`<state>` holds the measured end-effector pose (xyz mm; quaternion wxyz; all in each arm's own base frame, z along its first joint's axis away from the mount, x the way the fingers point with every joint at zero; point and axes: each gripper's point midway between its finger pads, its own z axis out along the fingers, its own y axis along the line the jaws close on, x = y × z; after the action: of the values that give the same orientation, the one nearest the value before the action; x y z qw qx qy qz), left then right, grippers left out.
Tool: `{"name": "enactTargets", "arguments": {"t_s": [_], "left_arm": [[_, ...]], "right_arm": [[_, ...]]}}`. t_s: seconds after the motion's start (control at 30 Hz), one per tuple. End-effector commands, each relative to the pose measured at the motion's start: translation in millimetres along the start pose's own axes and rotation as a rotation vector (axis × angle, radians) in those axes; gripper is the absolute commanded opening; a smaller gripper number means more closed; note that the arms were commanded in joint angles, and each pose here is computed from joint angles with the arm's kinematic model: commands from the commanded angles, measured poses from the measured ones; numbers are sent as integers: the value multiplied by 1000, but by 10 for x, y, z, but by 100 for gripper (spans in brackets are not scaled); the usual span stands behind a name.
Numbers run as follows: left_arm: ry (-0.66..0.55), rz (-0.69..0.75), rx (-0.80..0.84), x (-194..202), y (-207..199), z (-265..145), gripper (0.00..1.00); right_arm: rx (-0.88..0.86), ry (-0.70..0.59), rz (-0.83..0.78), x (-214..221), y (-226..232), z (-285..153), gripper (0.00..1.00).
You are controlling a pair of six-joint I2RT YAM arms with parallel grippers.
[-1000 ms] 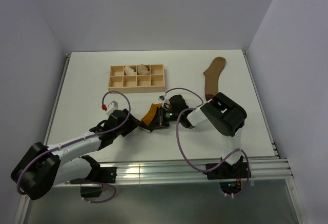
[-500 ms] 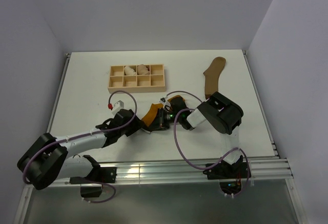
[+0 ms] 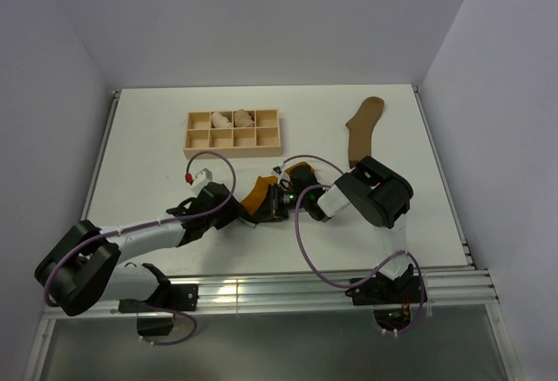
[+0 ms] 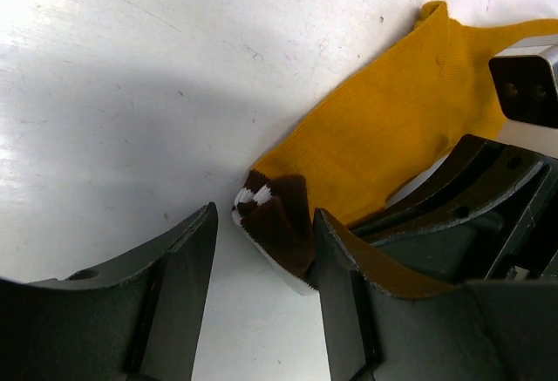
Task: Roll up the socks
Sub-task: Roll the sock at the center of the board.
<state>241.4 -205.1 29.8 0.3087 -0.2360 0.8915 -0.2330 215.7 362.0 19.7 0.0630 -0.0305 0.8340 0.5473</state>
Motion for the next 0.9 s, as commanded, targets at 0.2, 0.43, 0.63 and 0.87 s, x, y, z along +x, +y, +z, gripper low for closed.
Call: {"name": "enactTargets", "arguments": {"t_s": [0.2, 0.43, 0.63, 0.87], "left_arm": [[-27, -25, 30, -36, 13, -102, 51], [-41, -33, 54, -68, 24, -125, 47], [-17, -34, 87, -36, -40, -107, 49], [-37, -35, 105, -59, 1, -159, 52]], "right_arm": [[40, 3, 18, 34, -161, 37, 1], [40, 9, 24, 47, -175, 40, 1], [31, 10, 24, 42, -162, 50, 1], [33, 11, 24, 45, -167, 49, 1]]}}
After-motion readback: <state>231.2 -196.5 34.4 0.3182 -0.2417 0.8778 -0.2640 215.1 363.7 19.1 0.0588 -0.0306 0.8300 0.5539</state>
